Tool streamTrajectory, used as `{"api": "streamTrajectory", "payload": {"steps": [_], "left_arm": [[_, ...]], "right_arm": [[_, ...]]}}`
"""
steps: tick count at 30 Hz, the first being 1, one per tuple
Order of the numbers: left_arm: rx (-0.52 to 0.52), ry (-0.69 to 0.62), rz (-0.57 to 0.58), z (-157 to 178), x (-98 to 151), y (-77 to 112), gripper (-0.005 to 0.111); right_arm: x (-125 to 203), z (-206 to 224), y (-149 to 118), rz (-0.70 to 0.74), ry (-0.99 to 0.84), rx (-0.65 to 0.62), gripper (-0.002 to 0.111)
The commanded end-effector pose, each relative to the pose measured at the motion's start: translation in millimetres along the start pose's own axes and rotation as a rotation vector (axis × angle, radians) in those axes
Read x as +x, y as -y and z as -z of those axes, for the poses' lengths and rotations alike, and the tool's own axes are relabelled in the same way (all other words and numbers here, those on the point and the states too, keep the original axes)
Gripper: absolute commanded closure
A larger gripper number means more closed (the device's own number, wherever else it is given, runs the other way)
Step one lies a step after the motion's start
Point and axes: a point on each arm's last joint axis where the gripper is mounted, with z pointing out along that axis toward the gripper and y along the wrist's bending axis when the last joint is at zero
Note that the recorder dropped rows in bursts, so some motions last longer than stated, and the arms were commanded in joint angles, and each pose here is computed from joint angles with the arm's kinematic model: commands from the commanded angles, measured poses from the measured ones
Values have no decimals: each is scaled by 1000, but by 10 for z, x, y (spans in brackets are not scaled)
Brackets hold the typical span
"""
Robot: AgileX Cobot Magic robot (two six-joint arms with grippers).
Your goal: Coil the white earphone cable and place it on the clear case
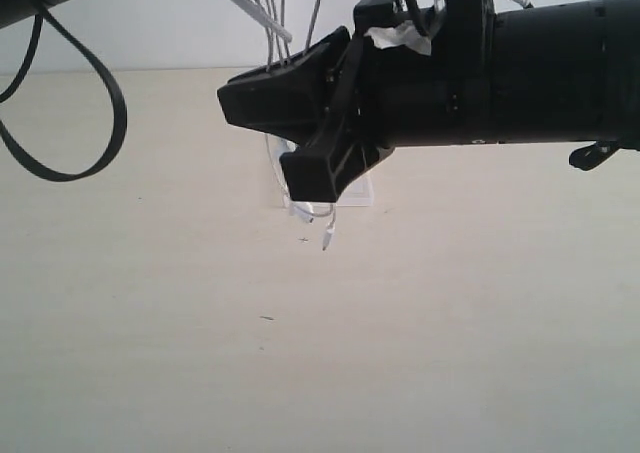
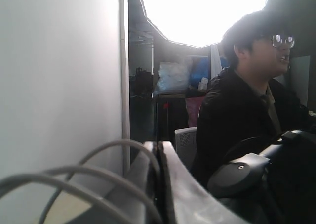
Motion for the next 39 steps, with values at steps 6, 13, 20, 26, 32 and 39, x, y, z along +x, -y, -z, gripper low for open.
{"api": "streamTrajectory", "payload": {"steps": [6,13,20,26,32,39], "left_arm": [[5,8,3,-16,-16,9,107],[16,2,23,-16,-11,19,107],[23,0,27,-15,-9,25,107],[20,-3,8,-15,-6,22,107],[13,-5,-23,-16,-4,16,107],[-22,-33,-36,-15,21,-16,107]], "right_arm": [[-1,10,104,-4,-17,122,53],[-2,13,123,-1,-20,143,40],[-18,9,100,17,-13,117,40],[-45,4,-29,16,18,-24,36],[-23,12,-3,-88,-12,10,34],[-56,143,-37,-108,-53,70,34]]}}
